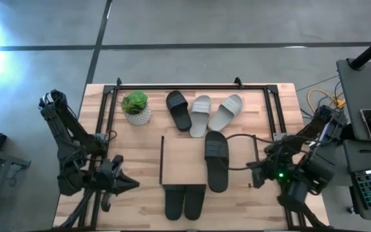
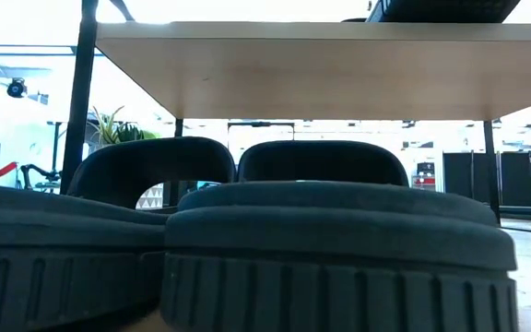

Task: Pick and place slides into the shelf
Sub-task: Adjust the black slides under the shelf

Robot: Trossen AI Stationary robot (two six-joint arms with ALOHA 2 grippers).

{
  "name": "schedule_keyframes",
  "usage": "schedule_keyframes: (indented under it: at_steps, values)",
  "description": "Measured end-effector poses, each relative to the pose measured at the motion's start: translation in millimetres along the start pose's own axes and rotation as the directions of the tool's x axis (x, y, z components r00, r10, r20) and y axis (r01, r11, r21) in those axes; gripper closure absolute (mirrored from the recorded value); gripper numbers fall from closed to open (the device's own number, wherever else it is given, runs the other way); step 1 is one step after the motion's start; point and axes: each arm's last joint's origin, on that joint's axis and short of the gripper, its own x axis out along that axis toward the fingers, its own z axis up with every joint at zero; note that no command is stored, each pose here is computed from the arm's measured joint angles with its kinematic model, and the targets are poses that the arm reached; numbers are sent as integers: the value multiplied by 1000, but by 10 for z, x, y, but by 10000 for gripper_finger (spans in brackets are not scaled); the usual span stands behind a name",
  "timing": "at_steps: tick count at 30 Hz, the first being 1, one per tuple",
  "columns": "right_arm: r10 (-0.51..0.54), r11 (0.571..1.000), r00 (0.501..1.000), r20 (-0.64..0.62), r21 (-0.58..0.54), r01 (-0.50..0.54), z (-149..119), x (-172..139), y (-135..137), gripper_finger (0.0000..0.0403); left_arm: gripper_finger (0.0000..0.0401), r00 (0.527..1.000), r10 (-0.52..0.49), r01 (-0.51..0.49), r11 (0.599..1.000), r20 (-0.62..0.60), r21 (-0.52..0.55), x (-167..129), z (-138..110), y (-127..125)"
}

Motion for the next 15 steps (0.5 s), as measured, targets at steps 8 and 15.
schedule_keyframes:
  at_steps: [8,15]
  values:
    - [-75,994,997,1,-76,75,321,340,119,392,401,990,61,-68,996,124,55,256,289,178]
    - [-163,974,987,13,-159,163,1043,490,-61,392,401,980,114,-123,991,165,47,505,706,669]
